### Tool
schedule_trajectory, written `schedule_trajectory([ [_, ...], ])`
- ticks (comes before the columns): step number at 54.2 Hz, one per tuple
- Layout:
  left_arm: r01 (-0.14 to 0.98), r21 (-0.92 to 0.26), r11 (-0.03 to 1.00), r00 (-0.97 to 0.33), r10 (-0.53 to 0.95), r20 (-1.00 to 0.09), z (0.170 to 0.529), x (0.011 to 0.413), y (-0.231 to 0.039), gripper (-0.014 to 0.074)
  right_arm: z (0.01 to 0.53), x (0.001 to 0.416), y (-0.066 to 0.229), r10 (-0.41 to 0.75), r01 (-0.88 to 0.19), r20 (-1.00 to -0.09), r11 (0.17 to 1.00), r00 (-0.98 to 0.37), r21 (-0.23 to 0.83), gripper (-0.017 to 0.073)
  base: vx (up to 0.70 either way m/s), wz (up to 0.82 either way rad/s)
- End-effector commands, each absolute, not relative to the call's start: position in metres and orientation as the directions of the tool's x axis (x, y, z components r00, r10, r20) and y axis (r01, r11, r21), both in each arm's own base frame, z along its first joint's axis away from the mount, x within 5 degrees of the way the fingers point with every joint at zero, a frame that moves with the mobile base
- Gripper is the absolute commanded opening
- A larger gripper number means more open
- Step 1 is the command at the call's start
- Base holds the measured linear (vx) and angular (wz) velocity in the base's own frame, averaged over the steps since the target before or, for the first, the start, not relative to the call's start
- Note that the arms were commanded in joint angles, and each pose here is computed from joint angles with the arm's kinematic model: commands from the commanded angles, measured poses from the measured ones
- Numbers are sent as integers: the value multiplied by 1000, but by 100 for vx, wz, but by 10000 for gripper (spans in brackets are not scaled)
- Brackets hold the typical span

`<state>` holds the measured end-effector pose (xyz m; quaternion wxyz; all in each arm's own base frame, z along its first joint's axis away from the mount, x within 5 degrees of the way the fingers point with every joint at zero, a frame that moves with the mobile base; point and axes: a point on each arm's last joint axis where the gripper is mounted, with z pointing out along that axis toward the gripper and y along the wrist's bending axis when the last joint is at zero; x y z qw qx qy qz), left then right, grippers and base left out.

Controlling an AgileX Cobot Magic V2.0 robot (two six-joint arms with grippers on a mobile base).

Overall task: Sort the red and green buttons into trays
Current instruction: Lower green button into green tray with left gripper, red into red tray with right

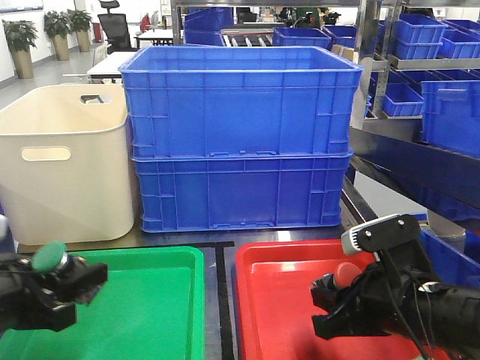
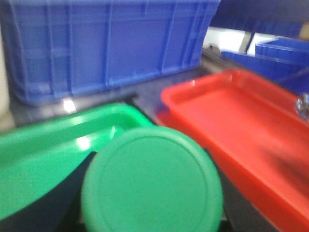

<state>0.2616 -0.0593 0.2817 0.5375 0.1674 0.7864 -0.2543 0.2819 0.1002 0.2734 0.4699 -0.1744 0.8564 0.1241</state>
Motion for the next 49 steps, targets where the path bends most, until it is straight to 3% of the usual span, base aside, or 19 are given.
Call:
schedule_trajectory([
  [1, 523, -302, 797, -381, -98, -919, 284, 274, -64, 23, 289, 291, 98, -104, -355, -887, 932, -449, 71, 1, 0, 0],
  [9, 502, -344, 794, -443, -105, -890, 265, 285, -66, 104, 279, 294, 101, -102, -362, -865, 927, -491, 96, 38, 0, 0],
  [17, 481, -365, 798, -479, -110, -871, 253, 291, -65, 274, 271, 297, 102, -109, -361, -852, 927, -513, 99, 141, 0, 0],
  [28, 503, -380, 777, -481, -113, -869, 253, 290, -68, 546, 265, 298, 105, -121, -376, -832, 920, -542, 112, 417, 0, 0],
  [32, 524, -389, 758, -477, -117, -871, 254, 289, -70, 605, 265, 298, 104, -120, -375, -833, 920, -540, 111, 515, 0, 0],
  [41, 526, -389, 756, -470, -123, -874, 256, 289, -70, 650, 265, 299, 104, -120, -370, -838, 923, -533, 103, 673, 0, 0],
  [49, 534, -392, 749, -426, -162, -890, 270, 285, -69, 643, 280, 291, 102, -111, -380, -859, 919, -499, 103, 688, 0, 0],
])
